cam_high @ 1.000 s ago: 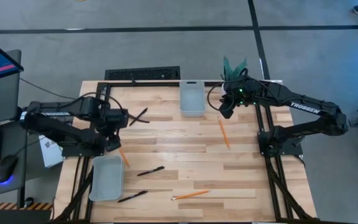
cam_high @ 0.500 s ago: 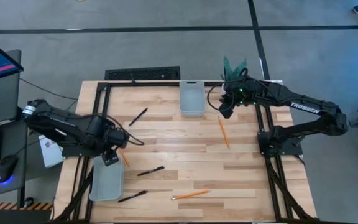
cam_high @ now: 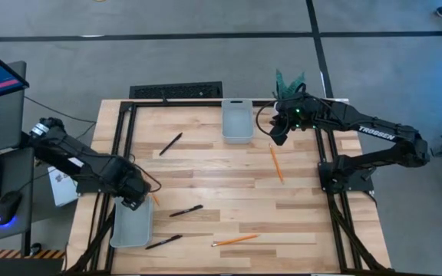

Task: Sort pens & pencils
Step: Move the bottom gray bin to the top center of the table

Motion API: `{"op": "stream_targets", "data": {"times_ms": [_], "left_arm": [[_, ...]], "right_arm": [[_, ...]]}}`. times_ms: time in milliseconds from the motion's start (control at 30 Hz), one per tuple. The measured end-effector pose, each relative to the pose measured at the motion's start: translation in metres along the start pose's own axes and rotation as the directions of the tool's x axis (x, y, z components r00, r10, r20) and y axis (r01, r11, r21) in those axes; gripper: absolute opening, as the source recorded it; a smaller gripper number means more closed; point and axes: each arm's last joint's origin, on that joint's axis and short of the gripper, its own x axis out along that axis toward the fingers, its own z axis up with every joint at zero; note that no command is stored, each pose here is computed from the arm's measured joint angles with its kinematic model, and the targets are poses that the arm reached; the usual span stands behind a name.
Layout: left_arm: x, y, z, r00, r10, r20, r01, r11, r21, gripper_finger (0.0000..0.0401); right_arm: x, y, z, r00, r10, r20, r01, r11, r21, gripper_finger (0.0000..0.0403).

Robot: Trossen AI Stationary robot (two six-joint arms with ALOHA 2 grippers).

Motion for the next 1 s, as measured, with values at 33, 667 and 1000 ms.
{"op": "stream_targets", "data": {"times_ms": [33,667,1000], "left_arm": [[0.002,0.000,-0.002,1.000,0.007,-0.004,-0.008,1.000,-0.023,0.0245],[0.051,0.003,-0.009,0.997,0.070,-0.018,-0.072,0.951,-0.301,0.0245],[0.078,-0.001,0.000,1.000,-0.019,-0.013,0.014,0.946,-0.325,0.0245]], "right_arm": [[0.000,0.000,0.000,1.000,-0.001,0.001,0.001,1.000,0.001,0.0123],[0.000,-0.001,0.003,0.999,0.000,0.034,0.000,1.000,-0.009,0.0123],[0.000,-0.001,0.003,0.999,0.000,0.033,0.000,1.000,-0.011,0.0123]]}}
